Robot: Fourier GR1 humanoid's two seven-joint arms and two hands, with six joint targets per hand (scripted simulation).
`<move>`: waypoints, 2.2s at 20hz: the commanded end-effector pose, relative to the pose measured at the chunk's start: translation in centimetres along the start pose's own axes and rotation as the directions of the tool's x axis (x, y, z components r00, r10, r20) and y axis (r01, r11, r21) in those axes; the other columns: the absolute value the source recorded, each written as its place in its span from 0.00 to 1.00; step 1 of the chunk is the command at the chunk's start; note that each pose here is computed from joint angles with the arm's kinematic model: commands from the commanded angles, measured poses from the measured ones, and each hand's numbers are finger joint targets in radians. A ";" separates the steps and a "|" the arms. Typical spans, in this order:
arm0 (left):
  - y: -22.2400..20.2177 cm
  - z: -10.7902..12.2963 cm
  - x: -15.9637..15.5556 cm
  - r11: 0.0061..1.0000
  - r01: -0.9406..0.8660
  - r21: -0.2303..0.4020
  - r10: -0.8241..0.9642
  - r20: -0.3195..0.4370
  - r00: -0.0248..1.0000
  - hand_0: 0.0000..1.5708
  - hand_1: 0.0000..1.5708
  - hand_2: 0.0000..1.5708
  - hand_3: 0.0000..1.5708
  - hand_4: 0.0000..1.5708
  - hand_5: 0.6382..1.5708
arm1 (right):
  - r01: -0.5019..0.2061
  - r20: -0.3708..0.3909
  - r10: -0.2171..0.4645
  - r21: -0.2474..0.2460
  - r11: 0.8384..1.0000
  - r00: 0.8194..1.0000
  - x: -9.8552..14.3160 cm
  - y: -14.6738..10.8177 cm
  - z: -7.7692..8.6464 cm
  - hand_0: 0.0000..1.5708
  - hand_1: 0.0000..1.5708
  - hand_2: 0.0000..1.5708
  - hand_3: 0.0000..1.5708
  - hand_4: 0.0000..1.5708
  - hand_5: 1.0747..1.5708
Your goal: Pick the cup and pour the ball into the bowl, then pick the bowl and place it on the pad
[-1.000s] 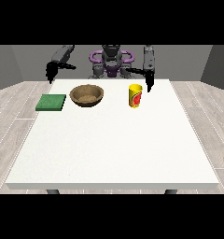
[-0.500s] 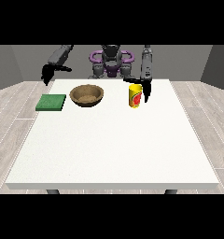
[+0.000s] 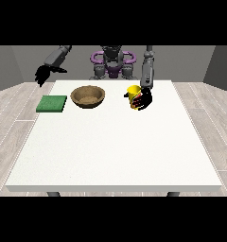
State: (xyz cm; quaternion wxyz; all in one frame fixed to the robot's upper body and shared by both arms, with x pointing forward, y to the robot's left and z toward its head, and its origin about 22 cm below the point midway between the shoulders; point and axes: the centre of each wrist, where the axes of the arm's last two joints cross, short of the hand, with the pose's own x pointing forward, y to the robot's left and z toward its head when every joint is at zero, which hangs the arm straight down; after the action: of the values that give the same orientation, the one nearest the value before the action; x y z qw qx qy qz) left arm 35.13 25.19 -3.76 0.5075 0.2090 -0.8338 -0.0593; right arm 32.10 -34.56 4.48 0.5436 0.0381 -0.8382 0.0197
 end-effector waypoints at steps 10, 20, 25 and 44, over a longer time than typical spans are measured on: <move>-3.1 -1.4 1.9 0.952 0.294 -0.080 -0.293 0.030 0.956 0.86 0.86 1.00 1.00 0.63 0.96 | -0.022 -0.148 0.008 -0.093 0.995 0.989 -2.0 -6.4 4.0 0.00 0.00 0.00 0.00 0.00 0.97; -11.0 0.1 6.0 0.819 0.506 -0.272 -0.499 0.098 0.861 0.87 0.87 1.00 1.00 0.73 0.99 | -0.103 -0.341 0.021 -0.223 0.969 0.940 -4.4 -8.9 9.0 0.00 0.00 0.00 0.00 0.00 0.97; -8.4 -4.3 7.7 0.791 0.550 -0.266 -0.543 0.109 0.833 0.87 0.87 1.00 1.00 0.73 0.99 | -0.067 -0.290 0.003 -0.210 0.975 0.957 -3.6 -10.5 9.4 0.00 0.00 0.12 0.00 0.00 0.97; -17.3 0.7 14.0 0.468 0.863 -0.191 -0.752 0.427 0.503 0.29 0.29 1.00 1.00 0.57 1.00 | -0.085 -0.329 0.024 -0.171 0.982 0.944 -4.7 -7.6 4.1 0.00 0.00 0.00 0.17 0.00 0.92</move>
State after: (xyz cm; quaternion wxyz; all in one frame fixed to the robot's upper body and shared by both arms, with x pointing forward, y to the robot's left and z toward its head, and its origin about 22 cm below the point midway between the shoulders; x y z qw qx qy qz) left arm 34.90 4.51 2.68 0.3487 0.4451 -0.6838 -0.4613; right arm 29.60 -43.61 -1.85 0.6687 -0.0497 -0.7407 -0.0428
